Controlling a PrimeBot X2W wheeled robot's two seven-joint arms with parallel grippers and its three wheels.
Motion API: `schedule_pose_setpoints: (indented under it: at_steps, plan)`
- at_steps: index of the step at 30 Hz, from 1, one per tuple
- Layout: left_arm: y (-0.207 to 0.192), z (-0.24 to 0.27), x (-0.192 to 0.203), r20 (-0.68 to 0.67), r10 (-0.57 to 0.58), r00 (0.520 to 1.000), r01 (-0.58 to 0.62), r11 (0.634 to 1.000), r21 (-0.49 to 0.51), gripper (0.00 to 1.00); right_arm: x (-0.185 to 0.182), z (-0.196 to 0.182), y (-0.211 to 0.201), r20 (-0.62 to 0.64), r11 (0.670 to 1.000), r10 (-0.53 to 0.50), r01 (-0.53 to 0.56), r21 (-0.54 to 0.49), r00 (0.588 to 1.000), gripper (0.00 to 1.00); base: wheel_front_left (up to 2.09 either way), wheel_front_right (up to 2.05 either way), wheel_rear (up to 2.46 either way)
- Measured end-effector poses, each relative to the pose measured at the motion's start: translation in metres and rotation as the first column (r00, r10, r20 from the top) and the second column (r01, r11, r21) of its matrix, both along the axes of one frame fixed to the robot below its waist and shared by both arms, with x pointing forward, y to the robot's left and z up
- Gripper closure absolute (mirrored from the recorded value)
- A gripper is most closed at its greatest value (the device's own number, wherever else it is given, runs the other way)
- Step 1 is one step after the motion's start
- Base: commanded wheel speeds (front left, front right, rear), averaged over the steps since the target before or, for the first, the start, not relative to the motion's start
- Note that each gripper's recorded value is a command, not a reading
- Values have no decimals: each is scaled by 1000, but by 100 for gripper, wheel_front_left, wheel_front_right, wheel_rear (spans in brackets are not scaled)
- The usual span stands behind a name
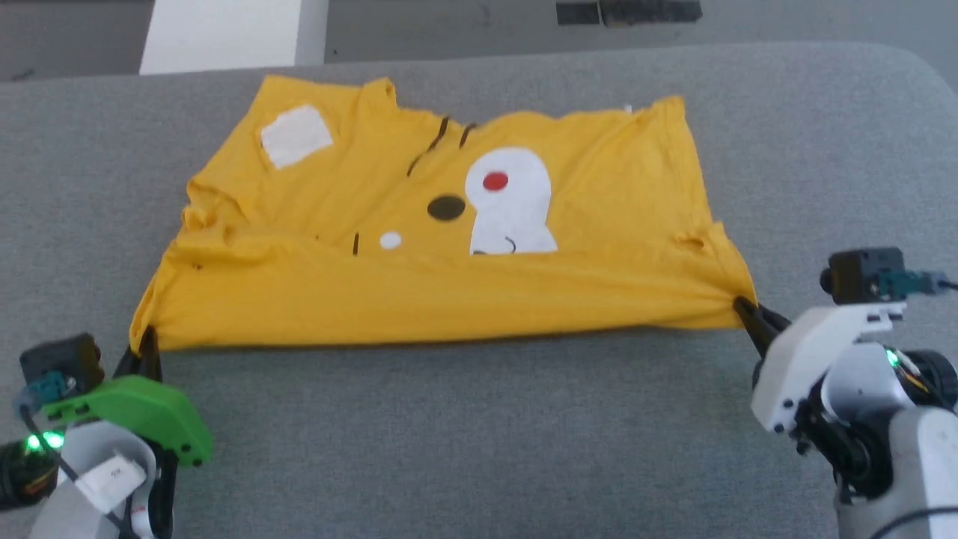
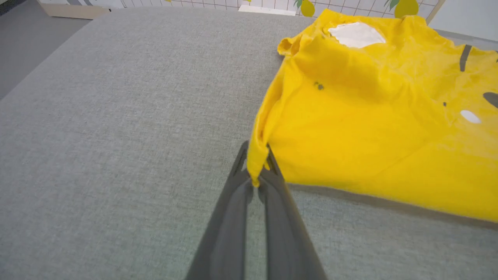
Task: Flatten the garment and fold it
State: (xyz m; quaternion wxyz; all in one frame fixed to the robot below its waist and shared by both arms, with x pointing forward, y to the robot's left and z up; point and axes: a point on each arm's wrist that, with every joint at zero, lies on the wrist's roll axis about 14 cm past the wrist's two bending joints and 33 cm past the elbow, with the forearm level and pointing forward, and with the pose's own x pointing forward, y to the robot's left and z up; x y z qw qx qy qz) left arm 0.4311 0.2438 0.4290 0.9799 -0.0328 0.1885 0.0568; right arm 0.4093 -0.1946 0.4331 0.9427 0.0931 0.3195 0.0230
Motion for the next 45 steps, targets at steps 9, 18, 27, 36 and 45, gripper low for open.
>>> schedule_pose_setpoints:
  at_steps: [9, 18, 27, 36, 45]
  plan:
    - [10, 1, -63, -91, 52, 995, -53, 999, -3, 100, -69, -5, 2, -75, 999, -2, 5, 40, 997, 100, 0, 0, 0]
    - [-4, -46, -116, -325, 35, 945, -67, 994, -88, 100, -128, -62, -7, -301, 997, -42, 58, 44, 953, 100, 0, 0, 0]
    - [-12, -60, -120, -364, 6, 931, -55, 991, -124, 0, -120, -69, -5, -203, 990, -86, 106, 90, 976, 0, 0, 0, 0]
    - [-24, 56, -6, 175, -206, 963, 195, 978, 78, 0, -44, 26, -18, 385, 991, -132, 132, 25, 913, 0, 0, 0, 0]
    - [-62, 95, 99, 255, -426, 868, 373, 899, 230, 0, -5, 55, -15, 584, 991, -110, 130, 7, 804, 0, 0, 0, 0]
